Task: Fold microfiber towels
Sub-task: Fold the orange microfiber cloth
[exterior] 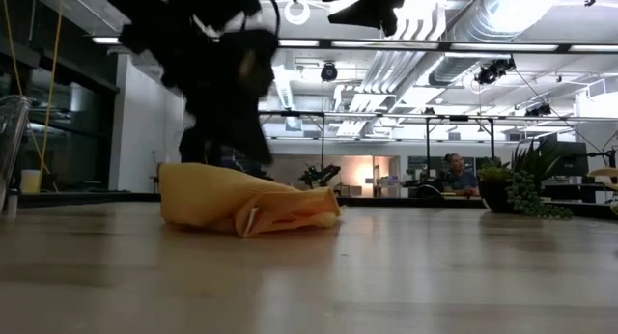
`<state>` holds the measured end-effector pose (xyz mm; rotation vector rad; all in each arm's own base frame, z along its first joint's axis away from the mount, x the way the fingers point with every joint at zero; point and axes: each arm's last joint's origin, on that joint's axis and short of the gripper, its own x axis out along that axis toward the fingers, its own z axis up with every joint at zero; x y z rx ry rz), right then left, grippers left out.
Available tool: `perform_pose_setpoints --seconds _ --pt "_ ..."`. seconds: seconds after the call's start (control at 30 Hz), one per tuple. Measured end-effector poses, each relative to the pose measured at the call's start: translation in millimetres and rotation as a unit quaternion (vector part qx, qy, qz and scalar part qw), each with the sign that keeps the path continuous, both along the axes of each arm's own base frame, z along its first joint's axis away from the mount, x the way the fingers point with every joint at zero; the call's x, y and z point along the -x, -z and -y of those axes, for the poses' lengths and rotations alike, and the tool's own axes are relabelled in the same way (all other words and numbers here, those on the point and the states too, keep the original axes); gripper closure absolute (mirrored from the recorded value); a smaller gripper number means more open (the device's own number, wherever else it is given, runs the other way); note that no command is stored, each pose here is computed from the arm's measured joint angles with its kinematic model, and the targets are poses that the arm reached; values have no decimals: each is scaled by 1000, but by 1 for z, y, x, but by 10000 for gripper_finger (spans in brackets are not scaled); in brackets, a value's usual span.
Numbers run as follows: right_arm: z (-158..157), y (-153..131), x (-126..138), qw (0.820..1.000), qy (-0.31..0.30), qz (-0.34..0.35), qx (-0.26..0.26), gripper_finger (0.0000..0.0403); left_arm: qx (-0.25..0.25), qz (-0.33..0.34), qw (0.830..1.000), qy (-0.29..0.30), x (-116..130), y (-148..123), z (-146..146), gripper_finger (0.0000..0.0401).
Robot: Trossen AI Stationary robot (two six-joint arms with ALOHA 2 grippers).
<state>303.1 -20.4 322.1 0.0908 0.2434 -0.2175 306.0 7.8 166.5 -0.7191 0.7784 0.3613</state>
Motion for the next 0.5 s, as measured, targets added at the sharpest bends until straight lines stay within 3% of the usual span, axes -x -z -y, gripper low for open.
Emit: perform_pose_setpoints --seconds 0.1,0.23,0.4,0.5 --pt "0 0 0 1000 2 2 -7 176 -26 39 999 -2 12 -30 -10 401" --pt "2 4 2 997 31 -9 -75 176 -91 97 991 -20 32 -70 -23 401" --pt "13 42 11 969 100 -145 -173 176 -149 169 973 -42 60 -112 -28 401" --pt "17 73 6 950 89 -192 -229 176 -174 198 963 -59 74 -129 -31 401"
